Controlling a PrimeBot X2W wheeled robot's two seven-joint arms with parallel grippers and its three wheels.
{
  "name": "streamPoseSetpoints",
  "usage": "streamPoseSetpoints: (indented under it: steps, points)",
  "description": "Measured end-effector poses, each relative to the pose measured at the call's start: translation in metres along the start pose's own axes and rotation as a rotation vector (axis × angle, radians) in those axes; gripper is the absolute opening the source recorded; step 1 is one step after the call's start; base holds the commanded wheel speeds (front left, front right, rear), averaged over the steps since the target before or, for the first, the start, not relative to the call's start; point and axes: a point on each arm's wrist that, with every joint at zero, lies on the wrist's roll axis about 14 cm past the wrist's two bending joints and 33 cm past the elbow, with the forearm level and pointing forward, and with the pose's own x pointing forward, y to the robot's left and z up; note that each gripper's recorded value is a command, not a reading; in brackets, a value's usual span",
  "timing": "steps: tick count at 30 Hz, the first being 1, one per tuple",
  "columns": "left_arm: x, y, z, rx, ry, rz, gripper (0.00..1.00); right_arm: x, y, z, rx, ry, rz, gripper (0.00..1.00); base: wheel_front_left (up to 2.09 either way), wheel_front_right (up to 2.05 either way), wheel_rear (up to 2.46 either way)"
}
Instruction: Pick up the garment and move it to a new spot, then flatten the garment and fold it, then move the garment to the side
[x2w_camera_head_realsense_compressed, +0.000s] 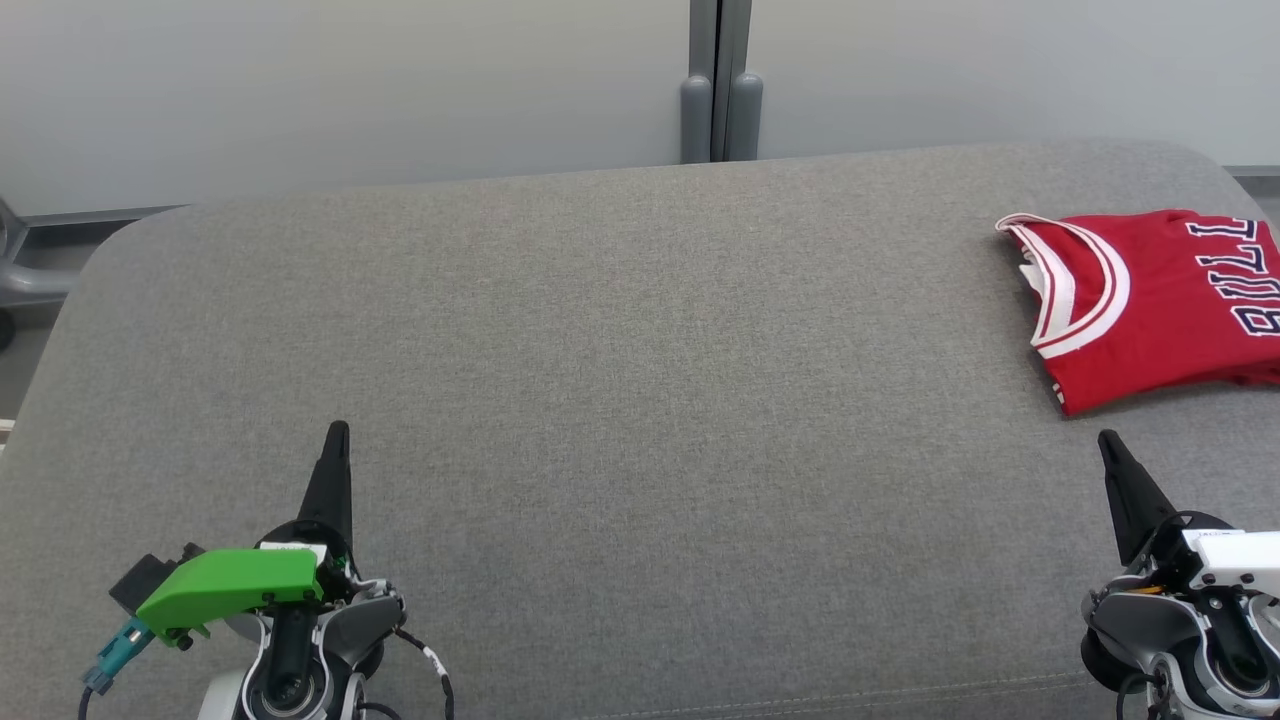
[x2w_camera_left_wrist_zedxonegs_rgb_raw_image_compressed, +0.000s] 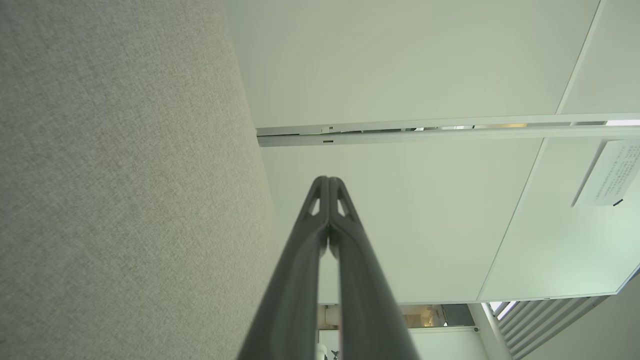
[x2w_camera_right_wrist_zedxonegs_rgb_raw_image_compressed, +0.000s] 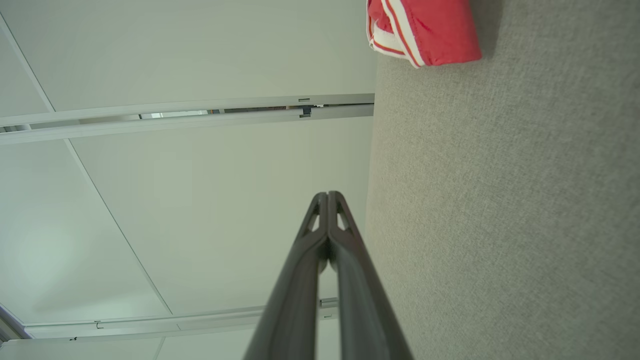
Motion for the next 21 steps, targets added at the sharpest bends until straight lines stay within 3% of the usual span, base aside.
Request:
streamPoseSetpoints:
  steps: [21]
  points:
    - [0.0000,0.0000,0.0000,0.000,0.000,0.000,0.00,0.0000,-0.0001,0.0000,0.000,0.000,0.000,0.00,0.00,0.00,0.00]
